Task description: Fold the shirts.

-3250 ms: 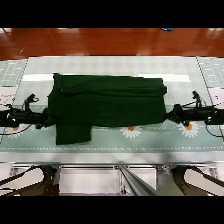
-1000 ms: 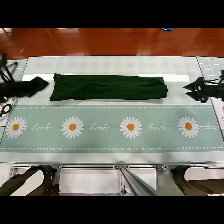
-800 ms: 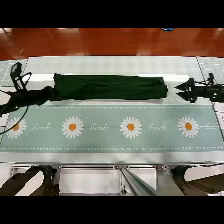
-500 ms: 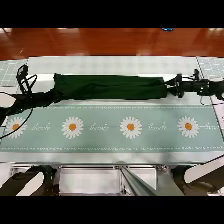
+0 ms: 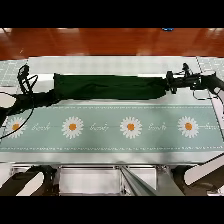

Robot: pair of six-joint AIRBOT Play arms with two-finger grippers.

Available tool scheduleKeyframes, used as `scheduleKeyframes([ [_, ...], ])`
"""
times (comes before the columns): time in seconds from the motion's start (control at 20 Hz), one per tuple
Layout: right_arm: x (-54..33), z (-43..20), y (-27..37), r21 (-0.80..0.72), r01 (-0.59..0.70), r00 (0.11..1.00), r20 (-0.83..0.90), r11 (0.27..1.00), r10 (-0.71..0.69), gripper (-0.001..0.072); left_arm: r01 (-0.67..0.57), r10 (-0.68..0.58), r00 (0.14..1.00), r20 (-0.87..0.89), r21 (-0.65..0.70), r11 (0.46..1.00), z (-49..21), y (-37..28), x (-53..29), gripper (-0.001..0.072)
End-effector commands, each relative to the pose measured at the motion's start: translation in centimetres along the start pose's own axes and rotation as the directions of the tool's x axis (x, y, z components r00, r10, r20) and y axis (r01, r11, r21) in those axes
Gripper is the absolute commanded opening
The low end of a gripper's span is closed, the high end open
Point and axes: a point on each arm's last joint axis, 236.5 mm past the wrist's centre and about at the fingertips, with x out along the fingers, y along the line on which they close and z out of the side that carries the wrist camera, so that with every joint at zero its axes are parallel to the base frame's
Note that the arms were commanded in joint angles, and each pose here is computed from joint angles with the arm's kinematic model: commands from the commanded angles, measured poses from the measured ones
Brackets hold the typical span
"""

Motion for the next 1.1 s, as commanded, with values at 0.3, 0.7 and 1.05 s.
scheduleKeyframes([
  [0.3, -13.9, -7.7, 8.4, -0.365, 0.193, 0.981, 0.099, 0.911, -0.168, 0.0022, 0.183, -0.19, 0.982, 0.015, 0.22, 0.958, 2.1, -12.3, 4.0, 0.0015],
  [0.7, -20.5, -18.3, 13.8, -0.441, 0.245, 0.954, 0.266, 0.863, -0.135, 0.0021, 0.467, -0.276, 0.808, -0.52, 0.281, 0.838, -11.9, -30.1, 16.2, 0.0015],
  [1.05, -22.0, -20.6, 15.6, -0.457, 0.243, 0.945, 0.312, 0.856, -0.101, 0.0022, 0.566, -0.26, 0.631, -0.731, 0.205, 0.799, -25.5, -36.0, 16.3, 0.0015],
])
